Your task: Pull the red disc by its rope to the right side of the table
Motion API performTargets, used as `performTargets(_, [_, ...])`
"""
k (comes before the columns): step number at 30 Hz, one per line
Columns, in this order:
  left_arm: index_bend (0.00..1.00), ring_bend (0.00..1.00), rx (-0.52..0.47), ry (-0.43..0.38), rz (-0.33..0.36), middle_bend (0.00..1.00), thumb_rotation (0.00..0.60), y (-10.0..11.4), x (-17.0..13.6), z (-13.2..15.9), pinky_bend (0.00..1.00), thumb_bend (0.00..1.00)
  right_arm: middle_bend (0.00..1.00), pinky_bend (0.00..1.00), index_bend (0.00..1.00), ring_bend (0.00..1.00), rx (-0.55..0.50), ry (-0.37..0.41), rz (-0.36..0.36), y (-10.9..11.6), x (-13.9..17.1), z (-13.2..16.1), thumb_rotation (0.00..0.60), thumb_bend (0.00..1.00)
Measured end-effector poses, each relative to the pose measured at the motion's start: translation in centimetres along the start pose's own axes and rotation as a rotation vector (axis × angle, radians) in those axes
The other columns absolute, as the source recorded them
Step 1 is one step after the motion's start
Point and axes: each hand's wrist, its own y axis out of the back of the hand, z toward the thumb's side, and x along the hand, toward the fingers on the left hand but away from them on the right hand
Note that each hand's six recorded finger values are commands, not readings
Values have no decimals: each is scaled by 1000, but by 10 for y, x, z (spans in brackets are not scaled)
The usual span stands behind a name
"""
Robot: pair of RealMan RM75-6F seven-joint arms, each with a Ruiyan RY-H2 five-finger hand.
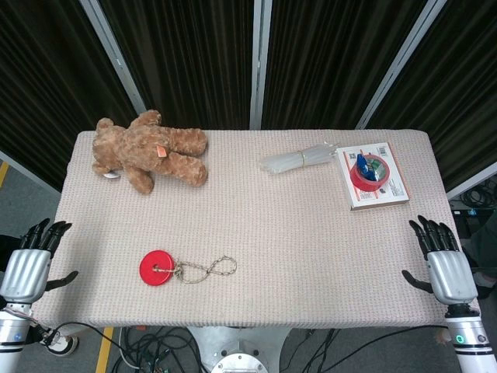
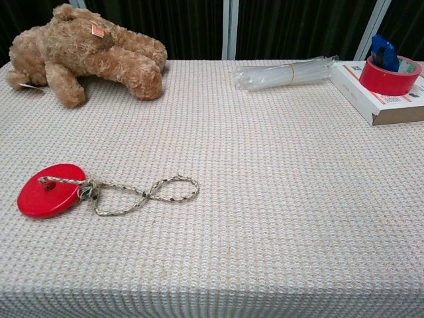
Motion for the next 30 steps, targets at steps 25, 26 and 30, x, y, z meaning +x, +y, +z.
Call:
performTargets(25, [132,24,5,35,10,123,600,2,-8,-18,117,13,0,0,0,0,-59,726,402,-52,-102,297,600,75])
performTargets(26, [133,24,5,37,10,123,600,2,-8,-19,117,13,0,0,0,0,-57,740,412,-57,-103,306,600,76])
performTargets(30, [132,24,2,44,12,123,600,2,-9,-22,117,13,0,0,0,0,-63,758,447,-73,-106,330,600,80])
